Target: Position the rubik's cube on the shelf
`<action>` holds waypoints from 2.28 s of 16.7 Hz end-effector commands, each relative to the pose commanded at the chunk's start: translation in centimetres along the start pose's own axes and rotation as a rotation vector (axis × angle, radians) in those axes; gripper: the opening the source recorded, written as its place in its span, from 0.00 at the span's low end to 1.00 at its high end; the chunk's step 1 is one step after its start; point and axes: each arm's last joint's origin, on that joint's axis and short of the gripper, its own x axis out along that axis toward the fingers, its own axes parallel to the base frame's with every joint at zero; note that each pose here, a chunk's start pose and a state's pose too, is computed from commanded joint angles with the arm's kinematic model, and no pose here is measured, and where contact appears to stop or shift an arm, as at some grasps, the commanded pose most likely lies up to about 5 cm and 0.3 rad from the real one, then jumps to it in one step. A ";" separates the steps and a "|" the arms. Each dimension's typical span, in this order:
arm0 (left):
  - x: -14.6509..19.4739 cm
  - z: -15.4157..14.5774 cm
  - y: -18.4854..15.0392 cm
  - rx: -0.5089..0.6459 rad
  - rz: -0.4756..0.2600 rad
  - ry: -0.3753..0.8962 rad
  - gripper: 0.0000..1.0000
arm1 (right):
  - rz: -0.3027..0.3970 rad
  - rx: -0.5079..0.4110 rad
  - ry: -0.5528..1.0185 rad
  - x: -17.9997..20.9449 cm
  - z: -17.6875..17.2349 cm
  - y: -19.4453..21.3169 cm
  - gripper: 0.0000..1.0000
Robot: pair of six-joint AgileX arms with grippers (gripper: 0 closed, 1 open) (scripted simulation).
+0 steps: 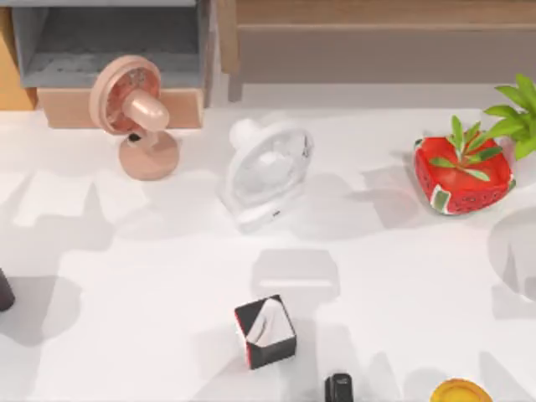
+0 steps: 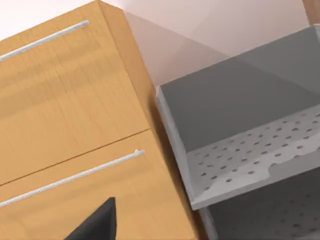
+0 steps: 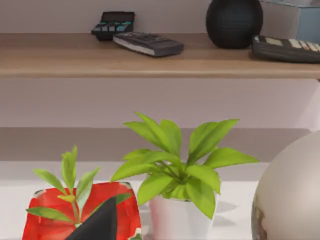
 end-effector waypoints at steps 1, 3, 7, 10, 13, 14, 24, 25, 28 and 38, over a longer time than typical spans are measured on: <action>1.6 0.6 0.7 0.068 -0.002 -0.010 1.00 | 0.000 0.000 0.000 0.0 0.0 0.0 1.00; 5.3 1.1 2.1 0.214 -0.006 -0.020 1.00 | 0.000 0.000 0.000 0.0 0.0 0.0 1.00; 13.6 -2.1 4.9 0.520 -0.019 -0.006 1.00 | 0.000 0.000 0.000 0.0 0.0 0.0 1.00; 18.6 -7.9 6.6 0.738 -0.040 0.026 1.00 | 0.000 0.000 0.000 0.0 0.0 0.0 1.00; 21.4 -14.9 7.8 0.927 -0.068 0.064 1.00 | 0.000 0.000 0.000 0.0 0.0 0.0 1.00; 21.9 -17.1 8.1 0.981 -0.078 0.076 1.00 | 0.000 0.000 0.000 0.0 0.0 0.0 1.00; 22.0 -25.3 9.0 1.188 -0.107 0.121 1.00 | 0.000 0.000 0.000 0.0 0.0 0.0 1.00; 22.0 -25.3 8.8 1.184 -0.113 0.121 1.00 | 0.000 0.000 0.000 0.0 0.0 0.0 1.00; 22.7 -25.4 8.9 1.188 -0.107 0.121 1.00 | 0.000 0.000 0.000 0.0 0.0 0.0 1.00; 24.5 -25.7 9.0 1.188 -0.107 0.121 0.85 | 0.000 0.000 0.000 0.0 0.0 0.0 1.00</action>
